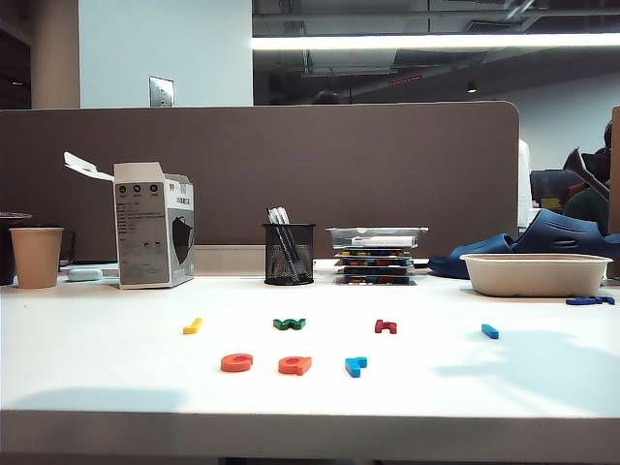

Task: Select the appropriate letters from the row of letter magnets placed on the table to arrange into the word "car".

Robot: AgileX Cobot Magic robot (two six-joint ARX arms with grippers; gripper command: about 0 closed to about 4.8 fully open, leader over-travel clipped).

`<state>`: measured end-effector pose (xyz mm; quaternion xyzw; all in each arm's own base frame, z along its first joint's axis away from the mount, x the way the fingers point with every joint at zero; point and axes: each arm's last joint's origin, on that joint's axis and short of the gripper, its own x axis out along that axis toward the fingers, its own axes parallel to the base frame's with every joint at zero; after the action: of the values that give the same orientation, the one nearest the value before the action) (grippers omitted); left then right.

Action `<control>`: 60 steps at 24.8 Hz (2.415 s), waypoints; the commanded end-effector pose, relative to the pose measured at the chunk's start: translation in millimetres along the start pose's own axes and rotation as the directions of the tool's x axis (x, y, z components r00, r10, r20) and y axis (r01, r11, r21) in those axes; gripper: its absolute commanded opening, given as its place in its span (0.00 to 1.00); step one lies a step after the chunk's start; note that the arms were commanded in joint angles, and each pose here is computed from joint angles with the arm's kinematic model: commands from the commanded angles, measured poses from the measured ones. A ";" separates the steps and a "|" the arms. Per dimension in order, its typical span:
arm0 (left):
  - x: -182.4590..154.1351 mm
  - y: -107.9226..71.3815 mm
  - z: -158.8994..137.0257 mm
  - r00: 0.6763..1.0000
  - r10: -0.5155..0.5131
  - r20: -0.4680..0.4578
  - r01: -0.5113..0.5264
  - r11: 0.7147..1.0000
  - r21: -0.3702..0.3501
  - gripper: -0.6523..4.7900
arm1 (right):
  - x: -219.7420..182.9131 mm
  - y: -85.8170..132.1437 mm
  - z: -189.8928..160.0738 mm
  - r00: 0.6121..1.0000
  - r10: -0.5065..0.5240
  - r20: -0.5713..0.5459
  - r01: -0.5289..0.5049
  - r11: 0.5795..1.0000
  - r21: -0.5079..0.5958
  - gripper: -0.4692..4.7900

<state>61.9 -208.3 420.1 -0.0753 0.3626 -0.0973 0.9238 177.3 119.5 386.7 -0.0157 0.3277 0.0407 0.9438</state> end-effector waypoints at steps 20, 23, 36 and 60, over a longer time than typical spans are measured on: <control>-0.8 1.6 0.3 1.000 0.006 0.002 -0.006 1.000 0.008 0.11 | -121.3 -102.4 -23.7 0.902 -0.231 0.365 0.192 0.971 0.141 0.08; -0.8 1.6 0.3 1.000 0.007 0.002 -0.007 1.000 0.008 0.11 | -129.9 -104.8 -31.1 0.897 -0.235 0.373 0.193 0.970 0.148 0.08; -0.4 -3.0 2.1 0.999 -0.026 0.020 0.027 1.000 -0.010 0.11 | -141.3 -111.6 -75.3 0.850 -0.281 0.445 0.211 0.957 0.201 0.08; 39.9 18.3 95.4 0.948 -0.153 0.278 0.050 0.937 0.346 0.11 | -150.2 -119.2 -140.8 0.789 -0.292 0.540 0.184 0.952 0.245 0.08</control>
<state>151.4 -196.2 450.2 0.0716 0.2171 -0.1579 0.9606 -15.8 -16.8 369.1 0.0375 0.0379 -0.1068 0.9929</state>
